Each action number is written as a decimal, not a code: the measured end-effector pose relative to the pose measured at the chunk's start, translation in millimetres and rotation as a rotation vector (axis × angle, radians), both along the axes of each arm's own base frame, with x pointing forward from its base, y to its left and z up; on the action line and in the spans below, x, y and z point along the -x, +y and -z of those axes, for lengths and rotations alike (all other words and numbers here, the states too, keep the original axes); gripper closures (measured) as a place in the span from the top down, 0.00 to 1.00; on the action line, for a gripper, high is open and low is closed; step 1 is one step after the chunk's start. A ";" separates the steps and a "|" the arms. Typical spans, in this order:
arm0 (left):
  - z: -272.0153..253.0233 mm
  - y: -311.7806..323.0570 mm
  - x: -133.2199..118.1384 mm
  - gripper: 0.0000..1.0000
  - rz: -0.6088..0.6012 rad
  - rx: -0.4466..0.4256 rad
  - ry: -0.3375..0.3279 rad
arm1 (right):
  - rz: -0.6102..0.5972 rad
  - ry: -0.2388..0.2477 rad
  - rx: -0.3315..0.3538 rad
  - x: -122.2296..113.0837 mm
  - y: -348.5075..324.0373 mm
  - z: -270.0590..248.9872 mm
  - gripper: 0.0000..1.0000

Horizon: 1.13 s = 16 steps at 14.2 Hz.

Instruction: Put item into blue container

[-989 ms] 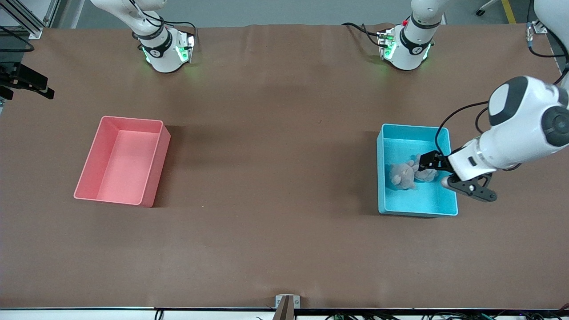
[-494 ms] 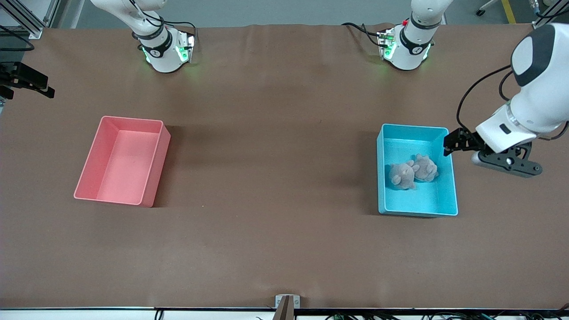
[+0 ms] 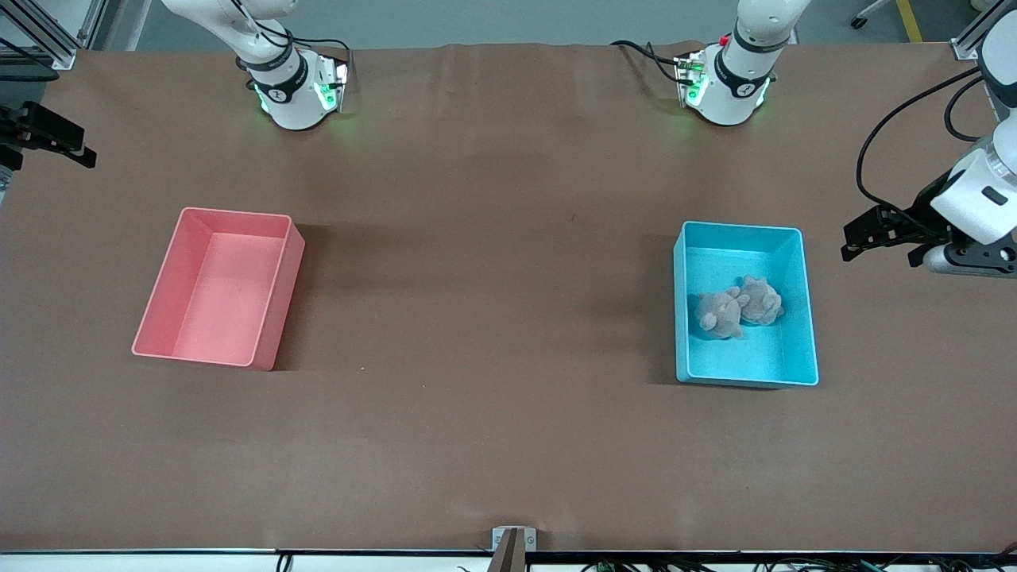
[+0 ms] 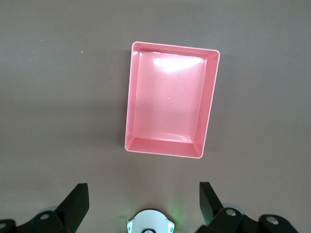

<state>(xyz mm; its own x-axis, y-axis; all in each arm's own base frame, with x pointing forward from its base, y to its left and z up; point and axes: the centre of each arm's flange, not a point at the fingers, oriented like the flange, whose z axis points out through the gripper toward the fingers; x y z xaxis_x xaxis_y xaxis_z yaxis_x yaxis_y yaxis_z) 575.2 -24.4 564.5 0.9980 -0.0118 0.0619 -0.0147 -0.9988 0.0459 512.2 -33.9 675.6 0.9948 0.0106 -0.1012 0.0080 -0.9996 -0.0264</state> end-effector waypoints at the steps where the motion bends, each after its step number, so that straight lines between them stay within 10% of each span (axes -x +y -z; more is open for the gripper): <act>1: 2.2 -0.1 2.5 1.00 -0.037 0.001 0.026 | 0.000 -0.001 0.000 1.5 0.0 -0.9 1.00; 5: -15.8 4.4 12.2 1.00 -0.093 -0.003 0.102 | 0.000 -0.007 -0.001 10.4 0.0 -5.3 1.00; 16: -75.0 12.8 8.5 1.00 0.024 0.010 -0.017 | -0.001 -0.023 -0.001 13.5 0.1 -7.8 1.00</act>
